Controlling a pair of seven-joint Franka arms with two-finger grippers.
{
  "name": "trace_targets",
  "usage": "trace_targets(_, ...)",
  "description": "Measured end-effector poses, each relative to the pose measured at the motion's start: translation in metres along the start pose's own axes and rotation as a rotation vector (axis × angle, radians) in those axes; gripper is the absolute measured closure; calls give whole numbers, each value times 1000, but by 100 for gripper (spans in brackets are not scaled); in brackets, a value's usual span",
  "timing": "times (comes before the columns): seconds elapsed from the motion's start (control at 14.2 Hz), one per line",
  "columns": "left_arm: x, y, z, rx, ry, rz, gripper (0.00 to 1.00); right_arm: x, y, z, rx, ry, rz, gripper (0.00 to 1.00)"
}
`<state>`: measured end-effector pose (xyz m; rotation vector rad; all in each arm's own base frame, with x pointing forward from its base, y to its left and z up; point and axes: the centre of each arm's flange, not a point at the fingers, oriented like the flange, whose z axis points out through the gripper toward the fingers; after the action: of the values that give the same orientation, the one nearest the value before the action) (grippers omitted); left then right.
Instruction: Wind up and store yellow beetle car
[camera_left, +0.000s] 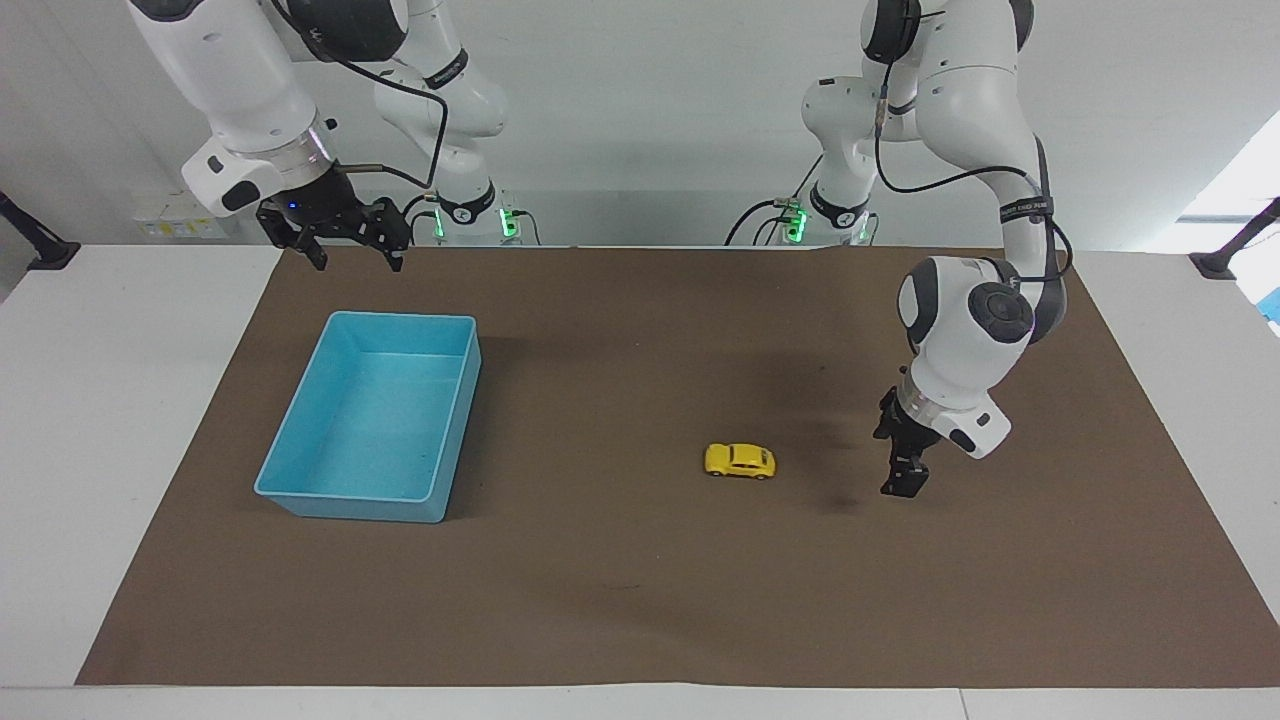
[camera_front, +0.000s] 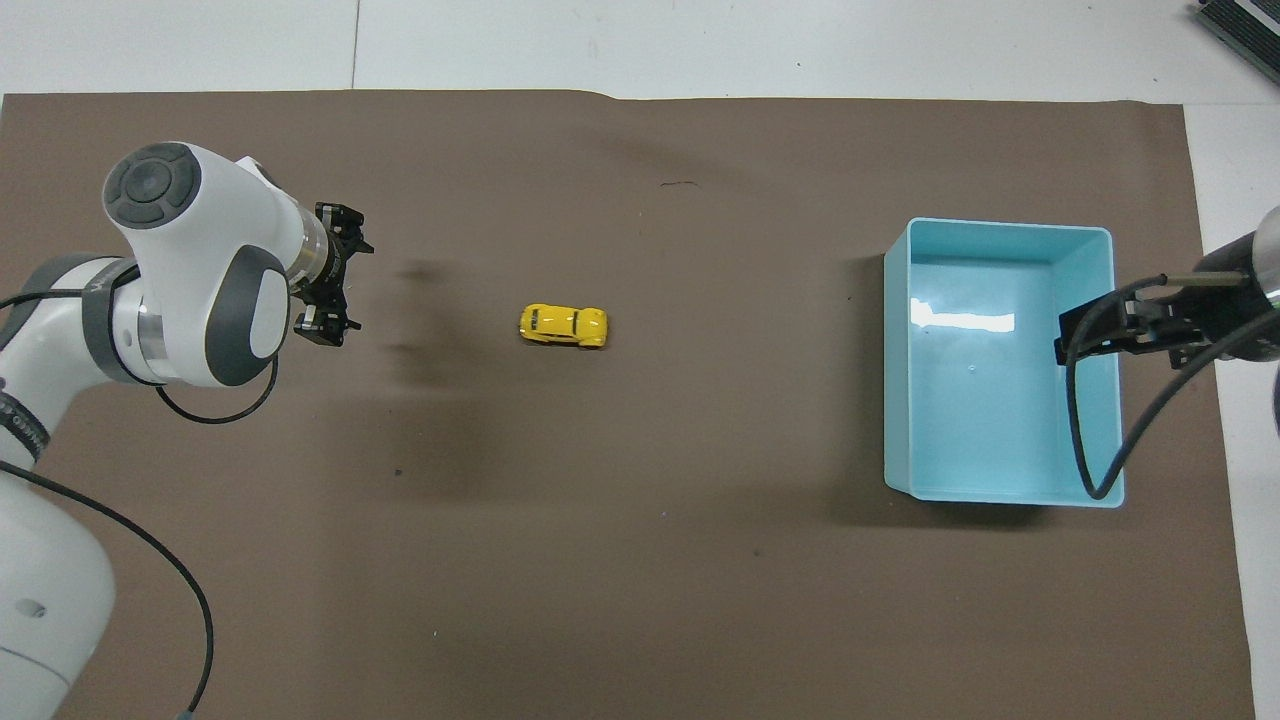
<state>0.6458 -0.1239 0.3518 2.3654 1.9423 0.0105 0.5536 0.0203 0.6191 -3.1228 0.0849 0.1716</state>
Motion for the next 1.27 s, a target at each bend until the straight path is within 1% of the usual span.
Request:
trace_targets(0.42, -11, -1, -8, 0, -6, -3, 0, 0, 0, 0, 0, 0, 0, 0)
trace_targets(0.84, -15, 0, -13, -8, -7, -6, 0, 0, 0, 0, 0, 0, 0, 0)
trace_targets(1.06, -13, -1, -36, -19, -7, -9, 0, 0, 0, 0, 0, 0, 0, 0)
trace_targets(1.27, -10, -2, -69, -47, -5, -13, 0, 0, 0, 0, 0, 0, 0, 0)
